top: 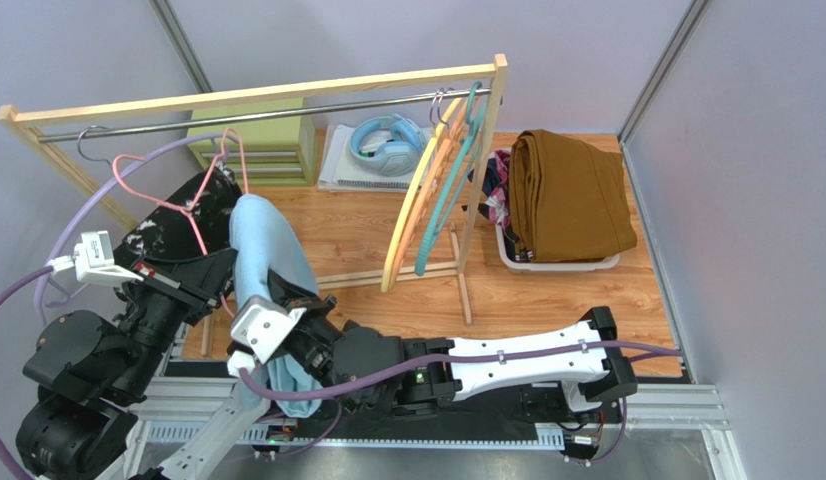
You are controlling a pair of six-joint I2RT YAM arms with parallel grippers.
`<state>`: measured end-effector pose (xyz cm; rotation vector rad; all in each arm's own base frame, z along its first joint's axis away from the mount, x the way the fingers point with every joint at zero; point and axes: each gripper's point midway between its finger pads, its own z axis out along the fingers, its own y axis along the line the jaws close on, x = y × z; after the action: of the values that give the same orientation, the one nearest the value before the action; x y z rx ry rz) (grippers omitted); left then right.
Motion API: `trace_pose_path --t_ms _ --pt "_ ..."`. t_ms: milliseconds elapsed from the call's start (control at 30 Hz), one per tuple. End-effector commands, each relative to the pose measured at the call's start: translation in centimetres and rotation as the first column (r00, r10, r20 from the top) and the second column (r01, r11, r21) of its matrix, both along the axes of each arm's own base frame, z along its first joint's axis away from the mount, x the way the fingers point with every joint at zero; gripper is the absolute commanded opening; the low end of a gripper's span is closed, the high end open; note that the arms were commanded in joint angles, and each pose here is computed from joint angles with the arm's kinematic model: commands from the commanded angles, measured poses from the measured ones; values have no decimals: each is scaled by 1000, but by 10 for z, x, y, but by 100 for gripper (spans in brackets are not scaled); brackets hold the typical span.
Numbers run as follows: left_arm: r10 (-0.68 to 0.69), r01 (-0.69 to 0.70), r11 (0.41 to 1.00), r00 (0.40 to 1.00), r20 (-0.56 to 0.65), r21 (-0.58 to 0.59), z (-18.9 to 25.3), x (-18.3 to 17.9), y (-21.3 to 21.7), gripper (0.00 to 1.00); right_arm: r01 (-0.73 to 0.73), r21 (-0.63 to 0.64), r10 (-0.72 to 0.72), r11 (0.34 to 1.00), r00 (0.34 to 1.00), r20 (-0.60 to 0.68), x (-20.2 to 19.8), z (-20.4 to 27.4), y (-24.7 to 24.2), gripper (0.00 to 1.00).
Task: Remove the trousers from the hanger
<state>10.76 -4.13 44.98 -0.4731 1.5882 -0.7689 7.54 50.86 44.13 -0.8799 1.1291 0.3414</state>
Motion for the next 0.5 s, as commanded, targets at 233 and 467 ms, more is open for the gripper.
trace_pose_path --t_ms 233,467 --pt "4 -6 999 999 42 31 0 0 2 0 2 465 -2 885 1000 -2 16 196 -92 0" --pt "25 -26 998 999 27 64 -6 -2 8 0 -167 579 103 798 984 143 -2 268 -142 0"
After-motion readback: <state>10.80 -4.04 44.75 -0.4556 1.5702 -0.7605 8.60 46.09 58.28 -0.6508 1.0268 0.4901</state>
